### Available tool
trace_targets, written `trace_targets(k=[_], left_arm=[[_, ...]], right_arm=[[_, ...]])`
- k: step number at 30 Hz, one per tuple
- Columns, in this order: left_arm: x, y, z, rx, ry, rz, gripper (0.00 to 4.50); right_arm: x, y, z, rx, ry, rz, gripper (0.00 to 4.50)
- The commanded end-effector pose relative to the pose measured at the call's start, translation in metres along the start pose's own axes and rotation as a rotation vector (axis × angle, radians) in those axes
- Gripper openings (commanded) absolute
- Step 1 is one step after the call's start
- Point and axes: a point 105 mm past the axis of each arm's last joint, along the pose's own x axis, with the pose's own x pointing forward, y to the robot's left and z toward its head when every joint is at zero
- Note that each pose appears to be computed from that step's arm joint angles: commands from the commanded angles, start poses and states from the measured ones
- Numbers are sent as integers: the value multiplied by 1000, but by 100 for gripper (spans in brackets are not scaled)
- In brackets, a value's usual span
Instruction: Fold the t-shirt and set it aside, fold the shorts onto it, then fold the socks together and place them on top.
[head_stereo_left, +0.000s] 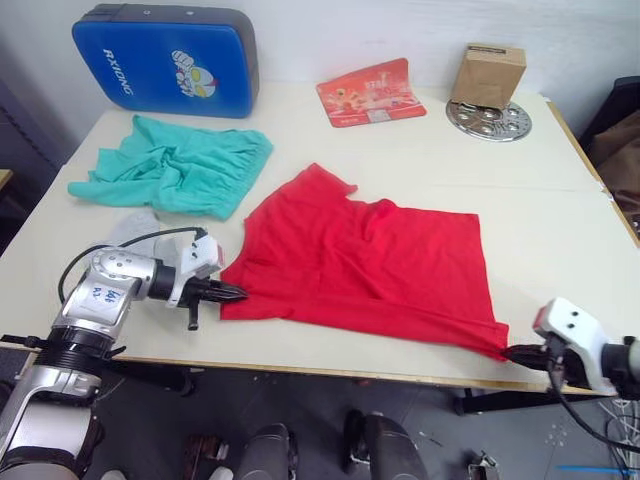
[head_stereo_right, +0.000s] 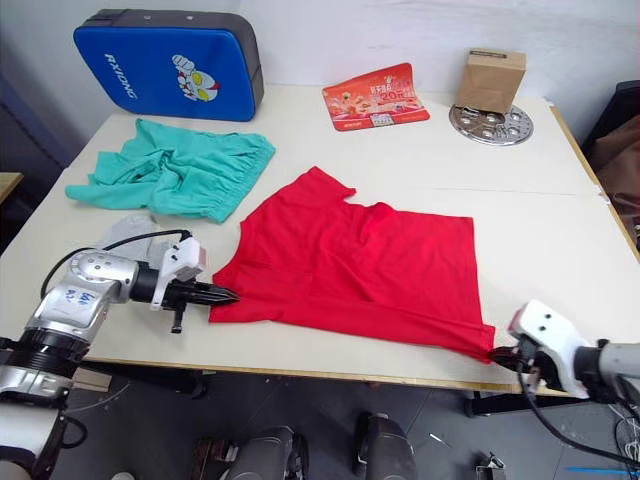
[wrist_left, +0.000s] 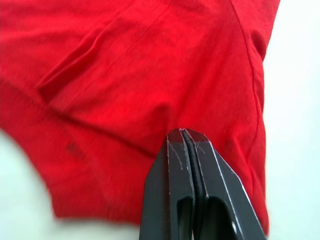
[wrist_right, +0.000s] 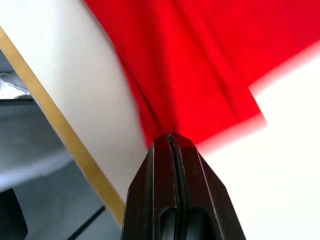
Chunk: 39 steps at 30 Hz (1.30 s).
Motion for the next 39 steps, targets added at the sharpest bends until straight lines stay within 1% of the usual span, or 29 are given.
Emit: trace_targets(k=[1, 3, 5, 8, 11, 14, 16, 18, 19, 22, 24, 25, 28, 29, 31, 34, 36, 39], left_arm=[[-16, -14, 34, -29, -95, -75, 3], [-21, -22, 45, -21, -114, -103, 3], [-24, -29, 53, 1, -128, -120, 3], [-22, -33, 61, -1, -163, -129, 3], [-9, -35, 64, 3, -195, -134, 3], [9, -38, 58, -9, -184, -149, 3], [21, -38, 46, -17, -140, -148, 3], [30, -33, 28, -18, -78, -119, 3], [32, -30, 19, -13, -48, -103, 3], [33, -22, 3, 2, 5, -67, 3], [25, -16, -9, 7, 47, -43, 3], [18, -12, -14, 8, 68, -25, 3], [0, 2, -19, 20, 93, 31, 3], [-6, 7, -18, 23, 91, 46, 3], [-15, 12, -11, 34, 70, 56, 3], [-23, 8, 5, 47, 17, 22, 3], [-26, 0, 21, 57, -23, -22, 3], [-29, -16, 41, 78, -74, -79, 3]], right_arm=[[-20, -2, 45, -119, -146, 7, 0], [-20, 3, 55, -148, -173, 19, 0], [-16, 13, 66, -158, -207, 60, 0], [-6, 24, 75, -126, -242, 95, 0], [14, 39, 77, -108, -257, 141, 0], [31, 42, 75, -70, -248, 145, 0], [40, 41, 66, -53, -206, 139, 0], [46, 35, 52, -42, -137, 112, 0], [48, 31, 43, -36, -100, 90, 0], [48, 22, 27, -24, -37, 55, 0], [37, 19, 10, -49, 22, 62, 0], [27, 17, 1, -71, 61, 74, 0], [2, 5, -13, -118, 126, 61, 0], [-5, -1, -12, -139, 125, 46, 0], [-17, -10, -1, -186, 77, 24, 0], [-26, -12, 20, -228, -15, 25, 0], [-26, -7, 34, -254, -68, 42, 0], [-19, 14, 46, -273, -110, 118, 0]])
